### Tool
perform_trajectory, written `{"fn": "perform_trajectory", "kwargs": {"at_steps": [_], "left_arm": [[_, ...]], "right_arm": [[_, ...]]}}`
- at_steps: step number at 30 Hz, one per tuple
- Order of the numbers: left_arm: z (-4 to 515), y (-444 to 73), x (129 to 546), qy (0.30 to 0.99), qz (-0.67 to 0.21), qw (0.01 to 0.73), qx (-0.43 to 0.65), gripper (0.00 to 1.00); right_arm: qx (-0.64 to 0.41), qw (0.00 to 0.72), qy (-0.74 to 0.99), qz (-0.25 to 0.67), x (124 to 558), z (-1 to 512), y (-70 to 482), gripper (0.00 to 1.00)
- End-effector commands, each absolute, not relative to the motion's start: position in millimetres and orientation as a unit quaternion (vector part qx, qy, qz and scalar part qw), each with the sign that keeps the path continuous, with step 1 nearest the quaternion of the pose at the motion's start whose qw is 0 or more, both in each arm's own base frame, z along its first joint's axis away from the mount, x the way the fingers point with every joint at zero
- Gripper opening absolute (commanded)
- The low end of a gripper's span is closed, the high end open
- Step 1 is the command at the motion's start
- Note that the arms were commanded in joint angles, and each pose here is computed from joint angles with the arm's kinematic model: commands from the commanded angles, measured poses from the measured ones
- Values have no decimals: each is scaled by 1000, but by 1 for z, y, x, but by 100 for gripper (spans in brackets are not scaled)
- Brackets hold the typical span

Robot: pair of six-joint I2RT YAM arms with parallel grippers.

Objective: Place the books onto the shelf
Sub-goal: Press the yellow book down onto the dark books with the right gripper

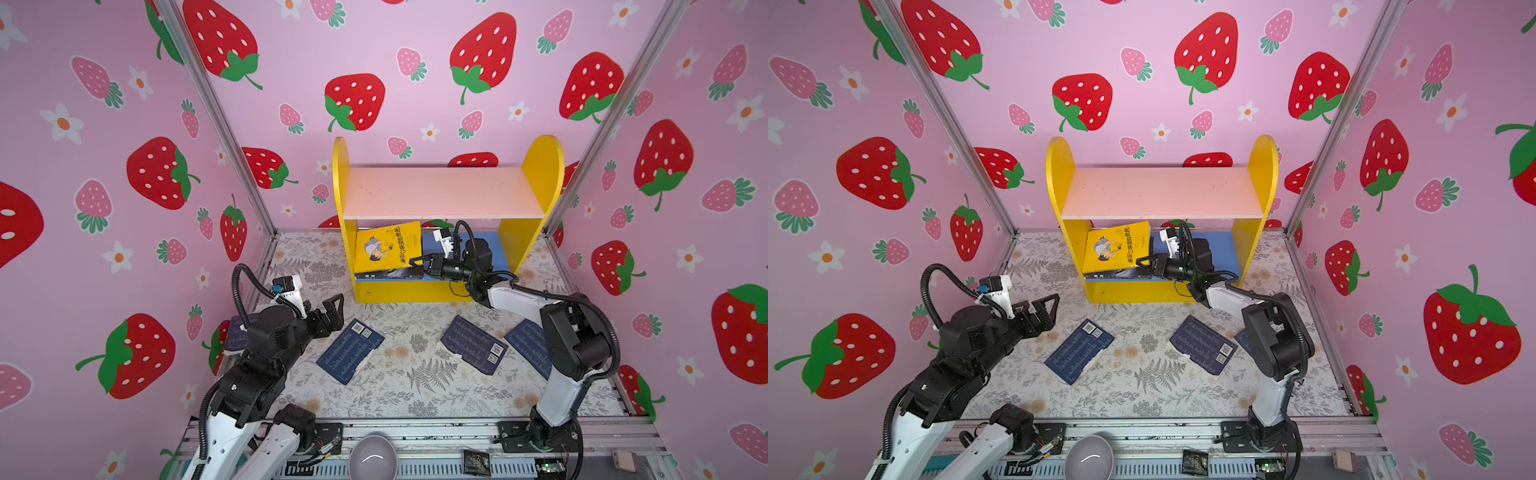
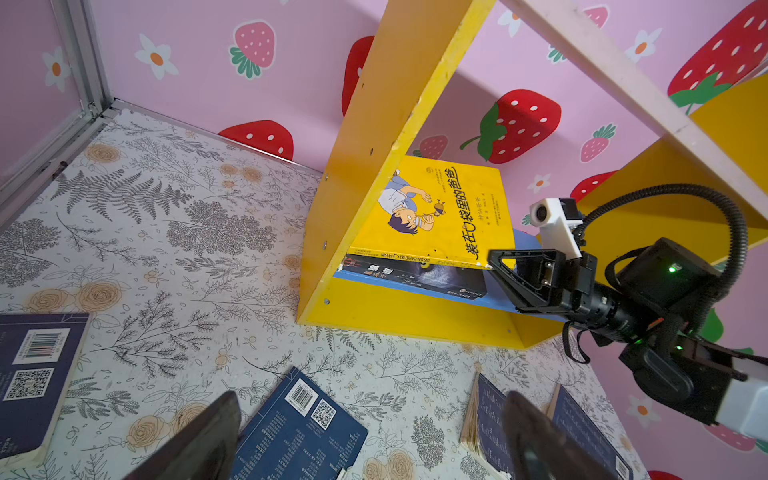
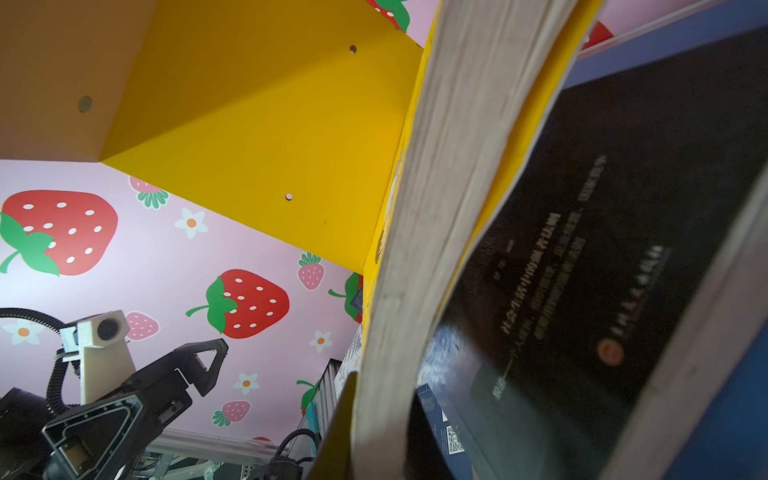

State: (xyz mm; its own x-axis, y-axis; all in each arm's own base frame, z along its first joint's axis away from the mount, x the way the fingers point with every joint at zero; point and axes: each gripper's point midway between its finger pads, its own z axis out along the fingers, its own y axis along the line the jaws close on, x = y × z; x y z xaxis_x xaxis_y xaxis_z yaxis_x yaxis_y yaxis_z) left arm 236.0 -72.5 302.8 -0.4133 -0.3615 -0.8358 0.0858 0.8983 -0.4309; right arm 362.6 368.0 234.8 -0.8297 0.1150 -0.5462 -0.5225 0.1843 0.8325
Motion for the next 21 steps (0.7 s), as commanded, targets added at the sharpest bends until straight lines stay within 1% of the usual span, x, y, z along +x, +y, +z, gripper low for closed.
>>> {"fn": "perform_trajectory", "kwargs": {"at_steps": [1, 9, 18, 21], "left_arm": [[300, -69, 237, 814, -203, 537, -93, 99], [298, -73, 240, 814, -210, 533, -92, 99], [296, -74, 241, 815, -212, 531, -92, 99], [295, -74, 242, 816, -211, 531, -92, 99]], "right_arm": [[-167, 277, 700, 637, 352, 264, 365, 0], [-154, 277, 694, 646, 353, 264, 366, 0], [-141, 284, 709, 630, 358, 253, 374, 0], [-149, 292, 727, 603, 358, 247, 375, 11]]}}
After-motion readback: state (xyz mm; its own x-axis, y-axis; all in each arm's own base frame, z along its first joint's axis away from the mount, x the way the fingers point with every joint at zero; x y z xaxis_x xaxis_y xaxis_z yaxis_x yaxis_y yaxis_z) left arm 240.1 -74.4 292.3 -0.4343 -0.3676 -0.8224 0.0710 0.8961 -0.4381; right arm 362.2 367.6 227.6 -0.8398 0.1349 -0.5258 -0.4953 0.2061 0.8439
